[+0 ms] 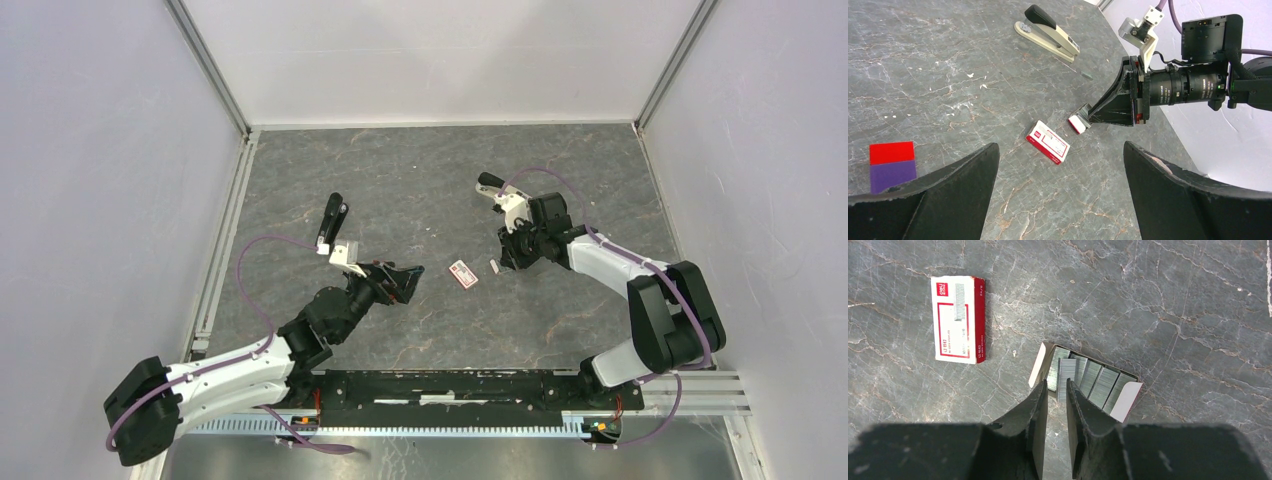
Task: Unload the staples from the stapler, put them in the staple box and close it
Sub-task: Adjust the staple in the staple box.
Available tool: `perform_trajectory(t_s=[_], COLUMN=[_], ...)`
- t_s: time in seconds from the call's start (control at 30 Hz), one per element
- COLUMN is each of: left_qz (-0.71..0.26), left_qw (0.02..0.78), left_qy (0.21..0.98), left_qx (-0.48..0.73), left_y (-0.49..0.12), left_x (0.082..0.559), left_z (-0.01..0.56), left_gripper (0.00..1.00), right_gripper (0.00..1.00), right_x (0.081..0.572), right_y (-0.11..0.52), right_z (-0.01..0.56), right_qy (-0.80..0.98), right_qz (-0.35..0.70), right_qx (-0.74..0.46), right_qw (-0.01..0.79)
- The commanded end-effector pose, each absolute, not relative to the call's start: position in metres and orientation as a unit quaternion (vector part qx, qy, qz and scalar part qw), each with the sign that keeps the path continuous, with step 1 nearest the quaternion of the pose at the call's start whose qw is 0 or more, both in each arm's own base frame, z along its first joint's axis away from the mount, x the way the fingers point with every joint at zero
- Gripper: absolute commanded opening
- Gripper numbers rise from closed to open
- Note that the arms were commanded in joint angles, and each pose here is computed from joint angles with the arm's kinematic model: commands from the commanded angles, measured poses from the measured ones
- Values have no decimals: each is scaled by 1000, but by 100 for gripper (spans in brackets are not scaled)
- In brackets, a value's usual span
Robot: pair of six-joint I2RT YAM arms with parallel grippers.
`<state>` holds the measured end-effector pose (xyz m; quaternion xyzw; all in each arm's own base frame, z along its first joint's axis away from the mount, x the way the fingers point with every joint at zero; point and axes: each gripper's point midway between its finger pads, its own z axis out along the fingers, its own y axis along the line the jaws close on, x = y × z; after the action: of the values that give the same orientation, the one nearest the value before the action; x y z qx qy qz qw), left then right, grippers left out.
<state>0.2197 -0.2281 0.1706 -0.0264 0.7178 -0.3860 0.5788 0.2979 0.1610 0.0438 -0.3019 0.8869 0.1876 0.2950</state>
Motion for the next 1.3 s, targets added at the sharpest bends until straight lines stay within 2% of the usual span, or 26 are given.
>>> perform_trajectory(t_s=[0.0, 1.27], left_qz=[-397, -395], left_qw=[585, 585], left_qy=[705, 706], left_qx=[-56, -58], left_y=[-224, -222], left_x=[222, 222], left_z=[178, 176], left_gripper=[99, 99], right_gripper=[25, 21], right_x=[306, 300], right_y=[162, 176], right_z=[45, 42], right_qy=[884, 880], right_qz=[181, 208], right_qx=[-303, -314], right_qw=[306, 289])
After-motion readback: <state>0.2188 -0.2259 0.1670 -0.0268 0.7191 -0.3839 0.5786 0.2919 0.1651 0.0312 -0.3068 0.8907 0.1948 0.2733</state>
